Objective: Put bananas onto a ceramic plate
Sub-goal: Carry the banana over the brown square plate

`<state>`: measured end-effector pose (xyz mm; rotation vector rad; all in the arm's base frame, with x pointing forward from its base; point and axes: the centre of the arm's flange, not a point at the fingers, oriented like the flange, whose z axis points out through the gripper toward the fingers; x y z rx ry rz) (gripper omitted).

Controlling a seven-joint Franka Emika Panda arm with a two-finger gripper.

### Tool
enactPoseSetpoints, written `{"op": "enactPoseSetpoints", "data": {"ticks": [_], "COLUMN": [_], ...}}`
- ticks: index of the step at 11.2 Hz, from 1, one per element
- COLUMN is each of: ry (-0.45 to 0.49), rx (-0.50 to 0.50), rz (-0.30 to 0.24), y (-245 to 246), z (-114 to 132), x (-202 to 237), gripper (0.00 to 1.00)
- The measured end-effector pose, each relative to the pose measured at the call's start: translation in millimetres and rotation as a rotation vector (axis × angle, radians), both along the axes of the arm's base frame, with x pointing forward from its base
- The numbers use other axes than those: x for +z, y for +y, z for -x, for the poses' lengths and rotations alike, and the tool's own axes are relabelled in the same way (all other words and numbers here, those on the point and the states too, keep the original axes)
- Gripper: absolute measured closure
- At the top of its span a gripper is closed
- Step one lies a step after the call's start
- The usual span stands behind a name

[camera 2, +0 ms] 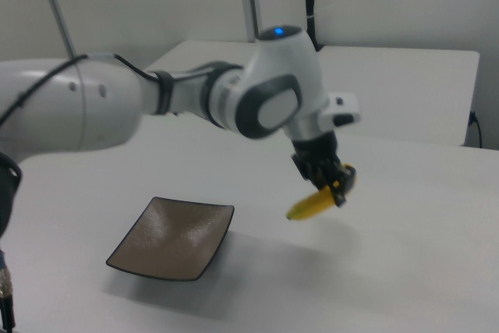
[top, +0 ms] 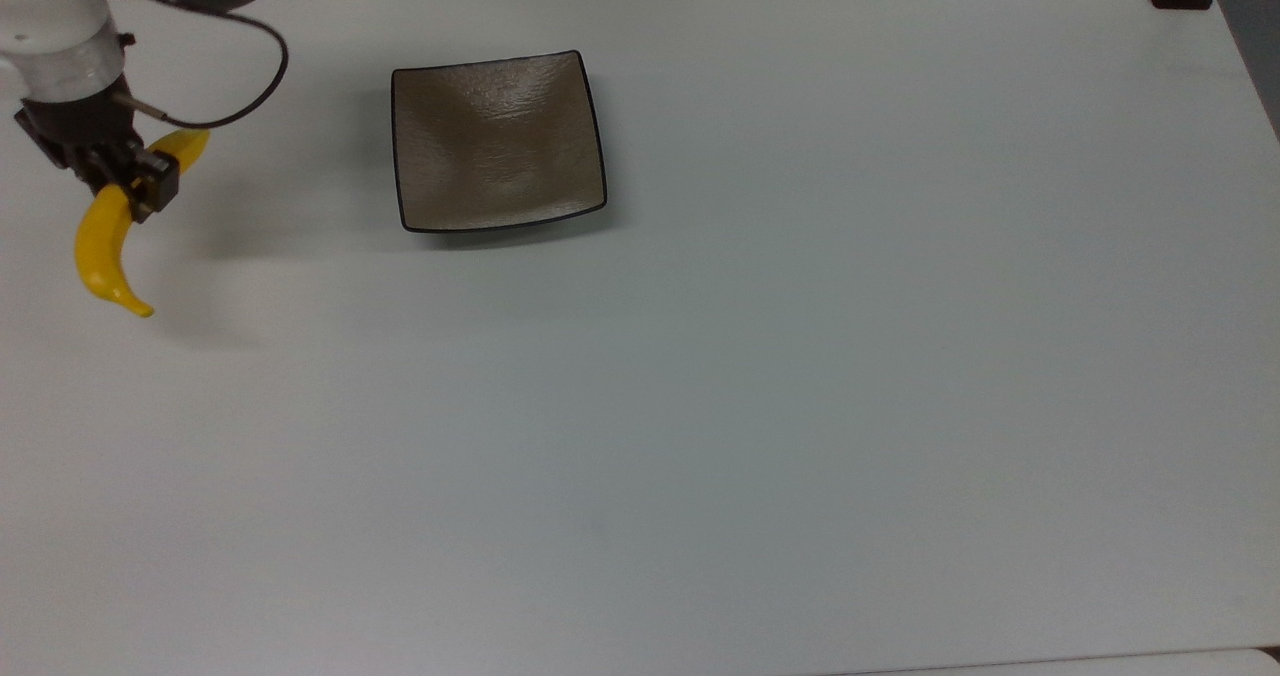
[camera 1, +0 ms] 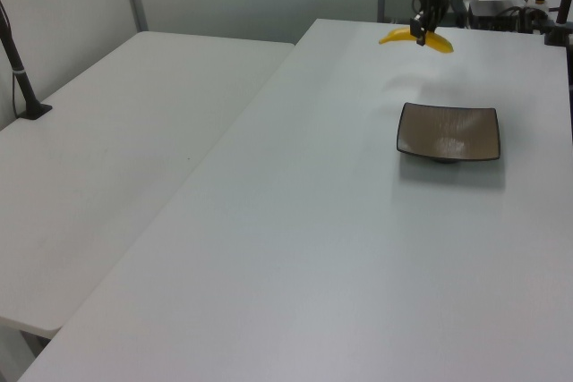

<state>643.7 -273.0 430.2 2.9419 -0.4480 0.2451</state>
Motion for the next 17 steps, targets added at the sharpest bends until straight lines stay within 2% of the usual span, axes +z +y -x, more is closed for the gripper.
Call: {"op": "enactPoseSetpoints", "data": {"ticks": [3,5,8,10,13,15,17], "ry": [0.029,0.06,0.085,0.099,0.151,0.179,0.222], "rx": [0.079,0.169,0.305,0.375,0.485,0.56,0.645], "rz": [-0.028,-0.076,-0.096,-0.099,-0.108,-0.111,-0.136], "y": [63,98,160,204,246,259,262], "z": [6,22,41,52,70,74,77], "x": [61,102,147,156,153,143,122], "gripper": [0.63,0.63,0.63,0.63,0.63,0.63,0.63]}}
